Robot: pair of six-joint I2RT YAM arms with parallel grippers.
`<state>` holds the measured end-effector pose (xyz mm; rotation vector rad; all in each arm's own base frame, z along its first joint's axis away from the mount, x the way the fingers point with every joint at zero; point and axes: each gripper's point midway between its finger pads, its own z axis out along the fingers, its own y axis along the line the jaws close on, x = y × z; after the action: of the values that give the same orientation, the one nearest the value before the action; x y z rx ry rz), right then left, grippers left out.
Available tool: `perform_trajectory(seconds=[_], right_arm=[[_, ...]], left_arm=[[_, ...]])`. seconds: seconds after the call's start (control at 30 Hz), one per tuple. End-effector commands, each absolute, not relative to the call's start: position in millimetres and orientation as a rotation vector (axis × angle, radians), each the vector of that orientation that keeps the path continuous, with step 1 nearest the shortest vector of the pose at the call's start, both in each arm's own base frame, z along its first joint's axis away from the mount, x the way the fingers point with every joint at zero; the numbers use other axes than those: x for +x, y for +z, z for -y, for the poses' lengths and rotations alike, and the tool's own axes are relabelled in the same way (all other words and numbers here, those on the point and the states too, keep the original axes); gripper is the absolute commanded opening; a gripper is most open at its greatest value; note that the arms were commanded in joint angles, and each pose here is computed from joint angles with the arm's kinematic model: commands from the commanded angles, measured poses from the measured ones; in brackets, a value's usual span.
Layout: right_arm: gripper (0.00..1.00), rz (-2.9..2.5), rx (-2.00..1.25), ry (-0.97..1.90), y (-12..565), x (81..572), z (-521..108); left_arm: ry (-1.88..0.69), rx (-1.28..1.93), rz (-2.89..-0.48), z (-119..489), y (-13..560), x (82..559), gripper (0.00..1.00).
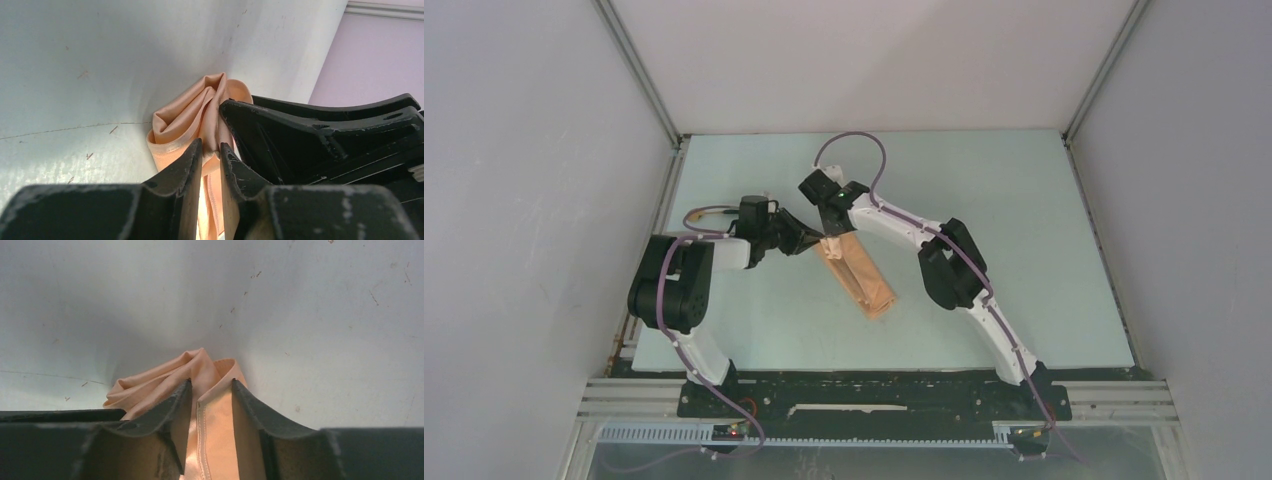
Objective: Fold the napkin into a case and place the utensils inside
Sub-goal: Pick up the top corner of the smaller rectangle folded napkin.
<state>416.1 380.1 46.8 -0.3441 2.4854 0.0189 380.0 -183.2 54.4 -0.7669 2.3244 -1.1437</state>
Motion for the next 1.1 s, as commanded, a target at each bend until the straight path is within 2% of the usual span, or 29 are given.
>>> perform_trajectory(seconds=[0.0, 0.1, 0.2, 0.3, 0.47, 0.7, 0.8, 0.93, 1.07], right_arm=[[0.39, -2.451, -0.316, -0.002, 60.7, 417.7, -383.8], [0.29, -2.43, -0.324, 0.015, 66.8, 416.8, -387.9], [0.25, -2.417, -0.327, 0.023, 73.0, 417.6, -389.0], [0.26, -2.412, -0.331, 0.036, 78.6, 416.5, -389.9], [0.34, -2.396, -0.324, 0.058, 90.1, 415.2, -388.4], [0.31, -2.396, -0.332, 0.059, 91.6, 414.2, -388.1], [0.35, -2.393, -0.333, 0.056, 92.7, 414.7, -387.3], [0.32, -2.395, -0.337, 0.058, 92.0, 414.7, -387.5], [0.23, -2.4, -0.338, 0.067, 90.6, 414.6, -388.5]], left_arm=[[-1.144, -0.713, -2.284, 181.0, 65.4, 382.5, 0.24], [-1.142, -0.714, -2.285, 180.7, 64.0, 382.4, 0.24], [-1.143, -0.716, -2.287, 180.9, 63.4, 382.1, 0.24], [-1.141, -0.716, -2.288, 180.7, 62.5, 381.9, 0.24], [-1.144, -0.717, -2.289, 180.9, 61.9, 381.9, 0.24], [-1.141, -0.716, -2.289, 180.6, 61.4, 381.4, 0.24], [-1.142, -0.717, -2.289, 180.7, 61.2, 381.5, 0.24], [-1.143, -0.717, -2.29, 180.9, 60.7, 381.4, 0.24], [-1.144, -0.717, -2.293, 181.1, 59.7, 381.1, 0.24]])
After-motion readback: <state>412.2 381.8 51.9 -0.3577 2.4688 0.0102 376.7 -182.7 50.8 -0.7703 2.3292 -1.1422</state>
